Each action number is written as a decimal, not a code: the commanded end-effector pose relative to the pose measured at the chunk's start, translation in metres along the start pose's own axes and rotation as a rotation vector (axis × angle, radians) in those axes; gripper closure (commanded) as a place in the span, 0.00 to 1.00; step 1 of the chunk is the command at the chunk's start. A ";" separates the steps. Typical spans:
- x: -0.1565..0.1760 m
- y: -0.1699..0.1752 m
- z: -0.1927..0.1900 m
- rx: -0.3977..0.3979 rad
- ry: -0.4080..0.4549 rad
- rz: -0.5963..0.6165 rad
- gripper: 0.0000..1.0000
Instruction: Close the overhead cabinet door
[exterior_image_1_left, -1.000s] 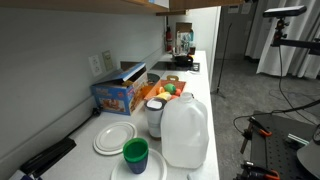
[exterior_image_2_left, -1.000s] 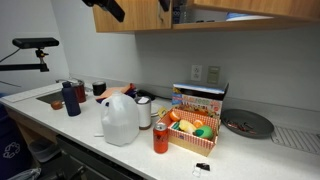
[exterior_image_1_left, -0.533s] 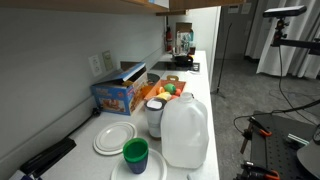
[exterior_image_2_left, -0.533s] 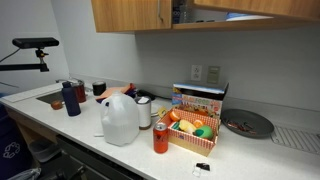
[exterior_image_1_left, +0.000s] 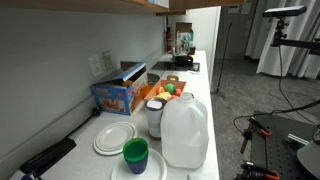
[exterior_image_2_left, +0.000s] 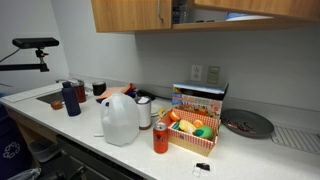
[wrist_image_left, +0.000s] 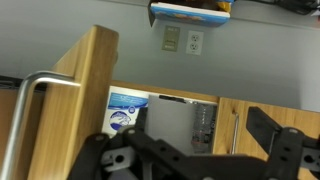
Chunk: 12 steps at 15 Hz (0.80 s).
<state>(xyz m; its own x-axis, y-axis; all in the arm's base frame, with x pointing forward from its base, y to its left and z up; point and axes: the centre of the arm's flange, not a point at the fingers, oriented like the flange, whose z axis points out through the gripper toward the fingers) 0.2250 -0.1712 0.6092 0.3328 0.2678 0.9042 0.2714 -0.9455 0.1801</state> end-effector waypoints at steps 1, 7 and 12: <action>-0.007 -0.004 0.005 -0.018 0.055 -0.001 0.00; -0.007 -0.005 0.004 0.011 0.033 -0.001 0.00; -0.014 -0.011 0.008 0.155 -0.078 -0.009 0.00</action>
<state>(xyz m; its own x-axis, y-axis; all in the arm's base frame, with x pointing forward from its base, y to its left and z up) 0.2301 -0.1661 0.6012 0.3532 0.2706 0.8956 0.3128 -0.9363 0.1596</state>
